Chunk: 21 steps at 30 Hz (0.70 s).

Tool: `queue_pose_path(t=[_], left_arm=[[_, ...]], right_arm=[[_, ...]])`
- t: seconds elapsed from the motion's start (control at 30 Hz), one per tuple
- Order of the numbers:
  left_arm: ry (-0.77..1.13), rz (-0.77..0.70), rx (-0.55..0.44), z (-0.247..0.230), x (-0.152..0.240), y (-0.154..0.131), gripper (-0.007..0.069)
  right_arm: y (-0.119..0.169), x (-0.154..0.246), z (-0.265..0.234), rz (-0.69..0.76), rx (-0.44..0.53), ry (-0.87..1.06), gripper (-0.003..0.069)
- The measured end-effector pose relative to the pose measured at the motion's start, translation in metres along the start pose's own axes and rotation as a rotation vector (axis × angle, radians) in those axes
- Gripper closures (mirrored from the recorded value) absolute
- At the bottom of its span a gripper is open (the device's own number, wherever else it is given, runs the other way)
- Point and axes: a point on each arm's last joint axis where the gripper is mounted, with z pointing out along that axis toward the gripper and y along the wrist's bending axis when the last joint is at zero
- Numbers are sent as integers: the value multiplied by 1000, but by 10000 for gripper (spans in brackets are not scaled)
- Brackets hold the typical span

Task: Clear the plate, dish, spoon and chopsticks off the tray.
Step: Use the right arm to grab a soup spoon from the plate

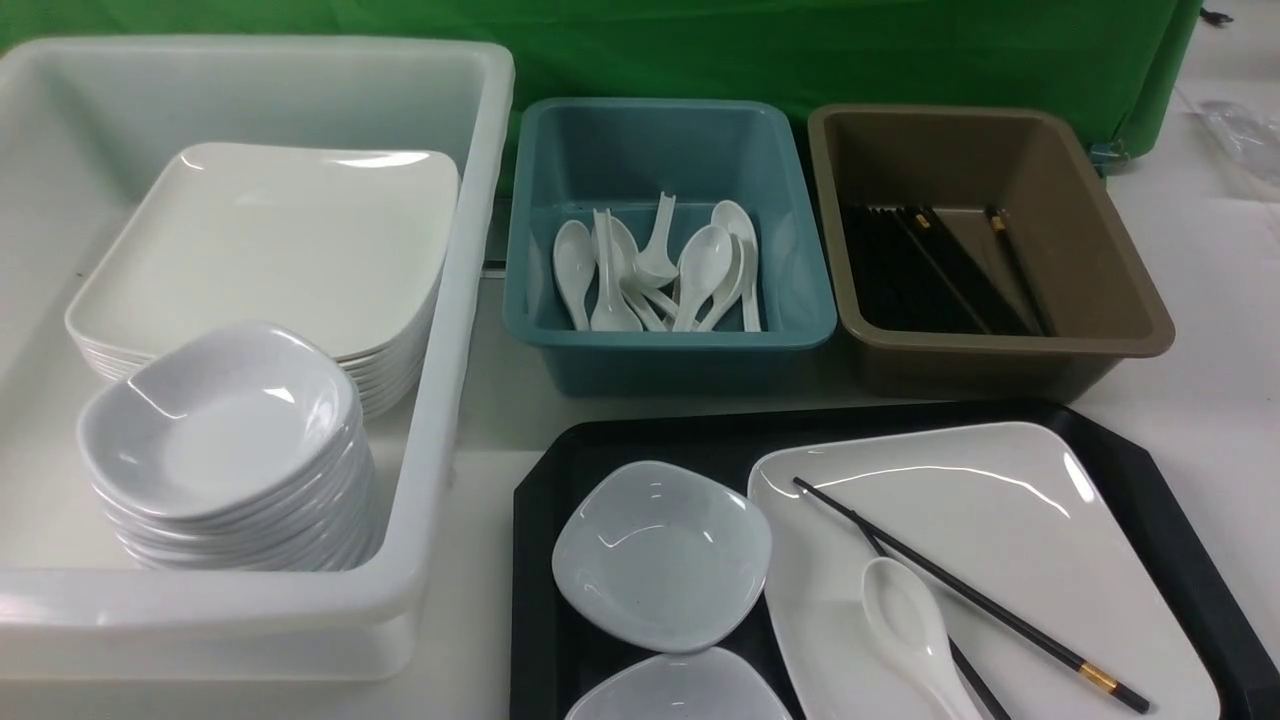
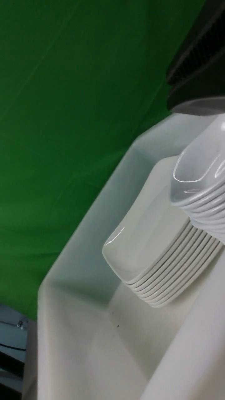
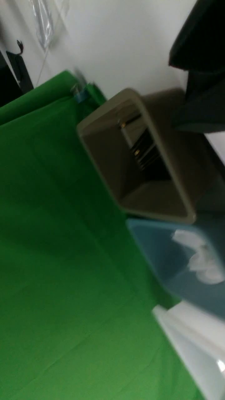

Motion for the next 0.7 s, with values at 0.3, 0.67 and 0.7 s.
queue_pose_path(t=[0.3, 0.67, 0.7], left_arm=[[-213, -107, 153, -7, -56, -38, 608], [625, 268, -47, 61, -94, -97, 608], [725, 282, -44, 70, -88, -97, 608]], right_arm=[[10, -15, -1, 95, -86, -99, 463], [76, -95, 50, -373, 77, 674, 634], [81, -92, 57, -404, 80, 764, 634]])
